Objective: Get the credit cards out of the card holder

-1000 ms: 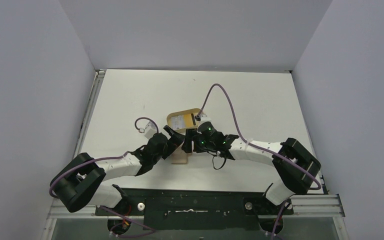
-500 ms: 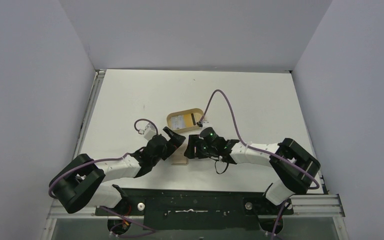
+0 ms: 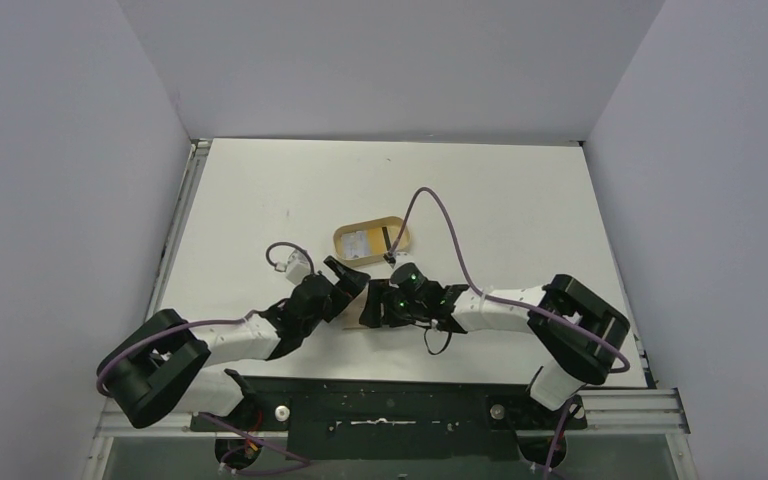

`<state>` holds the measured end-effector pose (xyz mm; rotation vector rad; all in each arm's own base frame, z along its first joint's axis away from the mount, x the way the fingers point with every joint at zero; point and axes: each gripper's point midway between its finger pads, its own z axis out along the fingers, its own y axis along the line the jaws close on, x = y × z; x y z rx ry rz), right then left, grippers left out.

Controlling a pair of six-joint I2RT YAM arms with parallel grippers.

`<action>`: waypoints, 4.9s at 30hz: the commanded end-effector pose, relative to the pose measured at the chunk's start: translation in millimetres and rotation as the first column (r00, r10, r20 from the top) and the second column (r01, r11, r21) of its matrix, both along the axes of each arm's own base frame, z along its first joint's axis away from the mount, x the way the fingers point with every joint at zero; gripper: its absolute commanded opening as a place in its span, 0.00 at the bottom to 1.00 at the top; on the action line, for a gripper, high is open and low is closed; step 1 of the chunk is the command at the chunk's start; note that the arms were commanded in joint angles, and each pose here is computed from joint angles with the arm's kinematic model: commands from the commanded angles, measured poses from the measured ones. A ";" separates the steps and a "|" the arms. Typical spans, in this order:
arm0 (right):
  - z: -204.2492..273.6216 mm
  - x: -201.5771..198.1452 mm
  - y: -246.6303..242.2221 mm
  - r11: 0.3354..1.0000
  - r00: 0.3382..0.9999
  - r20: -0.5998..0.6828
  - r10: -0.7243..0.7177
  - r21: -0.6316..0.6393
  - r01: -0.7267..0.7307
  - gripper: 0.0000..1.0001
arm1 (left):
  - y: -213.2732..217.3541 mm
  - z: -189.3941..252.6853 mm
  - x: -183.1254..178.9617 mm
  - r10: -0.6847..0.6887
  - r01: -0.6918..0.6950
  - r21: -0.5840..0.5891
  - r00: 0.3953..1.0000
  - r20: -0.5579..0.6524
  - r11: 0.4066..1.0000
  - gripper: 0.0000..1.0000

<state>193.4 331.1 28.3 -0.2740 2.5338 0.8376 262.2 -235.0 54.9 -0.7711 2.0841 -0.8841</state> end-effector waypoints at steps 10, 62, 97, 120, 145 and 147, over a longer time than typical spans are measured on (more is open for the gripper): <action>-7.9 -9.1 36.5 0.984 0.991 -0.130 0.009 0.178 0.014 0.58 | 21.5 -23.6 -17.3 0.025 -0.023 0.061 0.999 -0.038 0.998 0.97; 1.0 23.4 -0.6 0.985 0.994 -0.080 -0.071 0.151 0.083 0.41 | 63.8 45.3 -19.8 -0.123 0.121 0.052 0.992 0.037 0.991 0.97; 12.2 19.1 68.7 0.959 0.999 -0.033 0.041 0.280 -0.030 0.40 | 63.1 -35.3 -71.2 -0.256 0.270 0.055 0.948 -0.190 0.961 0.28; 38.1 24.8 35.8 0.988 0.995 0.100 0.003 0.153 -0.018 0.40 | 66.1 -25.9 -69.0 -0.235 0.244 0.047 0.960 -0.151 0.969 0.00; 60.9 30.6 54.3 0.979 0.961 0.209 0.181 -0.127 -0.157 0.34 | 70.6 -35.2 -73.5 -0.225 0.246 0.076 0.949 -0.219 0.966 0.00; 62.0 30.5 53.9 0.979 0.960 0.214 0.182 -0.128 -0.158 0.34 | 70.8 -35.8 -74.3 -0.225 0.246 0.075 0.949 -0.221 0.966 0.00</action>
